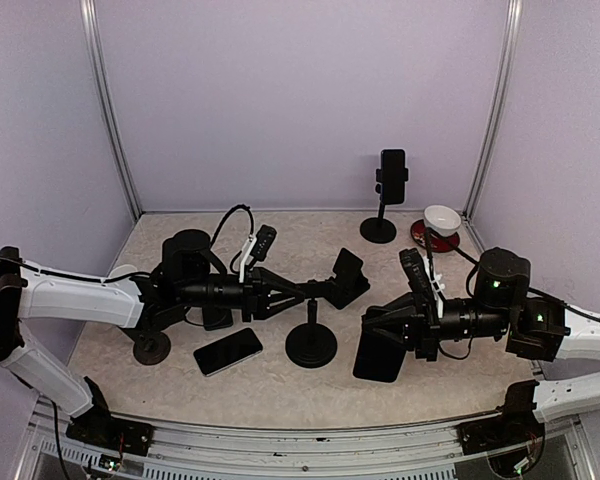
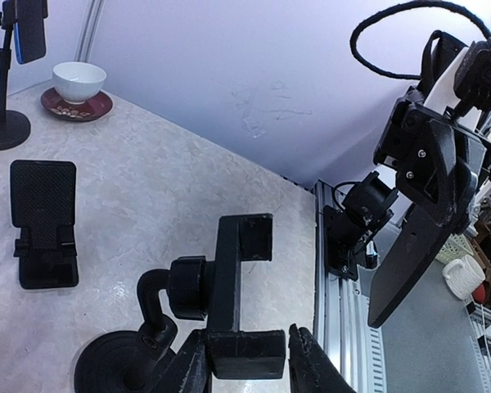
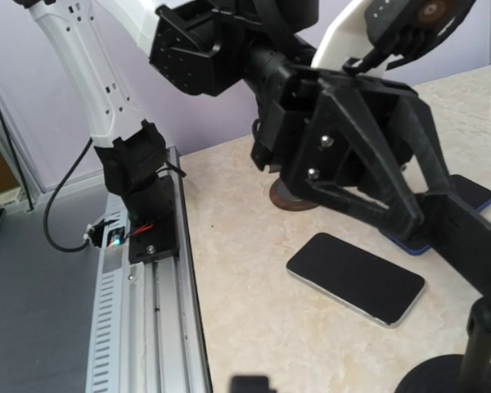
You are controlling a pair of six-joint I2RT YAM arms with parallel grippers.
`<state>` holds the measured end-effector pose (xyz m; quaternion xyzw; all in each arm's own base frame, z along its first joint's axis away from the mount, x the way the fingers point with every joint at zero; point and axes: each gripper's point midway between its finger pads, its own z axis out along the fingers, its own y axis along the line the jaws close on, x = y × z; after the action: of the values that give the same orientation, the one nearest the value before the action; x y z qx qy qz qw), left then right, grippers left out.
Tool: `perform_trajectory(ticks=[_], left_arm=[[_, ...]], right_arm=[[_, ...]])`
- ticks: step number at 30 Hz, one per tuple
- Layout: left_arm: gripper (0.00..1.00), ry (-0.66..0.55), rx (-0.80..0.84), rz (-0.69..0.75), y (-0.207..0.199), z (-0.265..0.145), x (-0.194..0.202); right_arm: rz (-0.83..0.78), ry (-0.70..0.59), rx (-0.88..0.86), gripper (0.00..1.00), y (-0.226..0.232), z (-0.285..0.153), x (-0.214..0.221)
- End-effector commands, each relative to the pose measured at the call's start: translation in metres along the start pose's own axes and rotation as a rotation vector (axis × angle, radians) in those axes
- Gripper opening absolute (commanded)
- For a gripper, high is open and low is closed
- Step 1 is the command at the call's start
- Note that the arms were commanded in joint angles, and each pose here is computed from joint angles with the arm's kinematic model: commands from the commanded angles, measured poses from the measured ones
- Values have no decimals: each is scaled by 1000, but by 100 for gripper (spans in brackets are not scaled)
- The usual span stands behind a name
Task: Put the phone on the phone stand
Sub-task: Move the phone stand to the center of the board.
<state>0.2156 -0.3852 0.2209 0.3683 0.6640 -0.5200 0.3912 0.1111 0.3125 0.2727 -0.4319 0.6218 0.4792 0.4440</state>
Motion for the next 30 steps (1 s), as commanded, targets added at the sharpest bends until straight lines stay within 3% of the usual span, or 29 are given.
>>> perform_trajectory(ticks=[1,8,20,30], left_arm=[[26,-17,22,14,-1,2,-8],[0,-17,33,15,-4,2,-9],[0,-15,76,53,-29,-1,-10],[0,-17,166,119,-86,4,-18]], right_arm=[[-25,-67,-13,0,3,-2,-18],[-44,-64,-29,0,6,-1,-20],[-148,-77,-147,0,27,6,-49],[-156,-72,-358,0,53,25,-69]])
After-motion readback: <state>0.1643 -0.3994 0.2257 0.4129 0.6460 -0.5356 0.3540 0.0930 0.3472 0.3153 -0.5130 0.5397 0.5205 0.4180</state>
